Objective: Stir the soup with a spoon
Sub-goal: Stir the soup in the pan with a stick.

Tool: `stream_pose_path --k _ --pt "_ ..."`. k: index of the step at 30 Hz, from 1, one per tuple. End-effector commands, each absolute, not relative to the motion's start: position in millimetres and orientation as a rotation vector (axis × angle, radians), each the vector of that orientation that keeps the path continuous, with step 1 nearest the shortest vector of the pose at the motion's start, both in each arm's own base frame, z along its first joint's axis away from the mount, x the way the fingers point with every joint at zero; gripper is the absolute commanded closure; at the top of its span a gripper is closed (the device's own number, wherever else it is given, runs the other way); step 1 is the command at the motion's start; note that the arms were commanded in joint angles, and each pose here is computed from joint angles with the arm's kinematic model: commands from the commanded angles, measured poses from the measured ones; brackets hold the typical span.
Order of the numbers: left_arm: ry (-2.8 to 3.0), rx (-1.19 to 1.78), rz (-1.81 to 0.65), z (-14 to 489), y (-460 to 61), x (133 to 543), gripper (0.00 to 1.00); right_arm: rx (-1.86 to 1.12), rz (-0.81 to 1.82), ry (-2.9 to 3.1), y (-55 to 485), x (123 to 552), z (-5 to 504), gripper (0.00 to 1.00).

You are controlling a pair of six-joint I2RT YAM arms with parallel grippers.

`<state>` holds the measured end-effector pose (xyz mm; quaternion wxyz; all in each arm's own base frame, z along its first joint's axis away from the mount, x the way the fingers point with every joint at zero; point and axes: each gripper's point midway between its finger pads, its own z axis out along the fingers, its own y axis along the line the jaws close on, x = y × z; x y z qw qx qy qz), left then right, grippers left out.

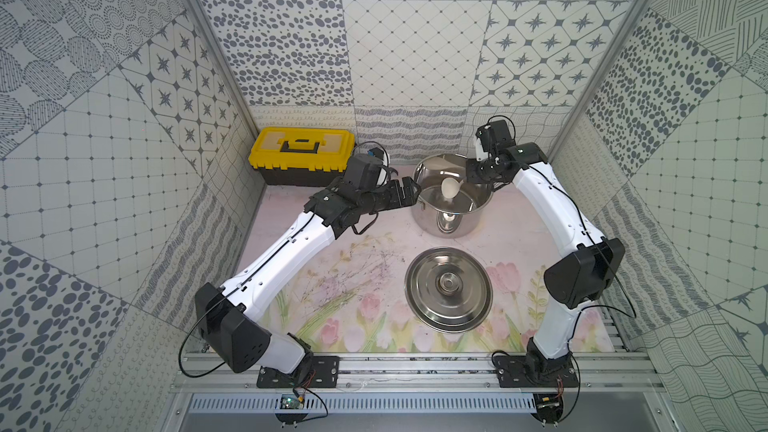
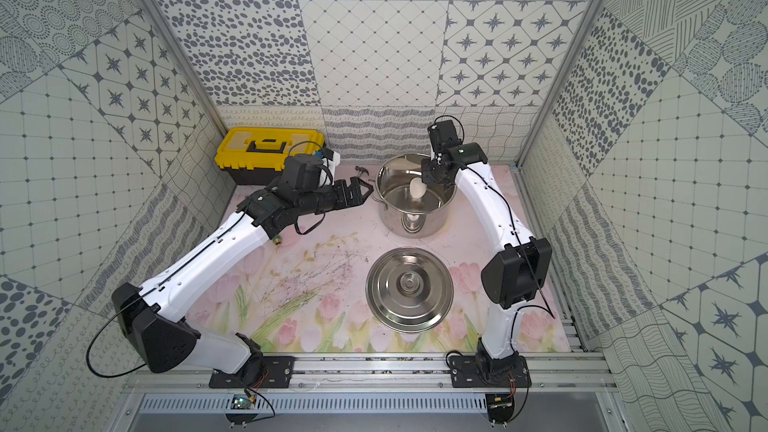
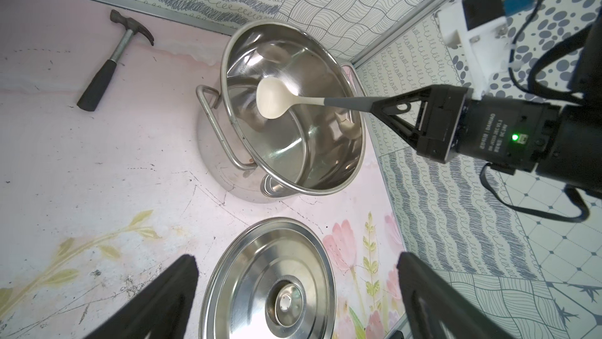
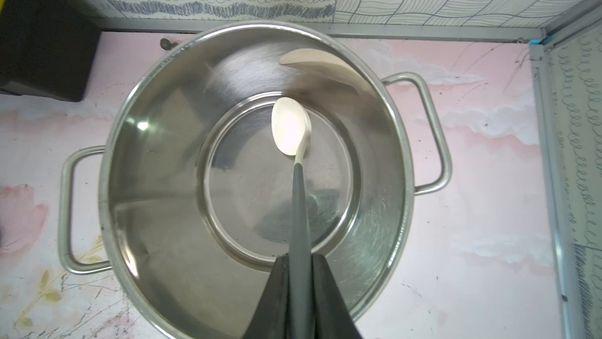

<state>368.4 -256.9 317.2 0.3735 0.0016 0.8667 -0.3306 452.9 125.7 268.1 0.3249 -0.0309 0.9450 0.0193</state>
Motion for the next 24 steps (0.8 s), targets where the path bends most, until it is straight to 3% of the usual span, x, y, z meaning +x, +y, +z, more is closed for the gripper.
stream_pose_path --k 1,12,21,24 --pt "2.076 0.014 -0.959 345 -259 382 0.00 -0.104 0.042 2.418 119 439 289 1.00" --pt "1.979 0.062 -0.957 371 -261 390 0.00 -0.079 0.163 2.466 123 391 276 1.00" --pt "2.002 -0.118 -1.020 359 -251 404 0.00 -0.145 0.235 2.458 171 400 273 1.00" --pt "1.954 0.032 -1.057 369 -262 397 0.03 -0.148 0.231 2.448 179 411 275 1.00"
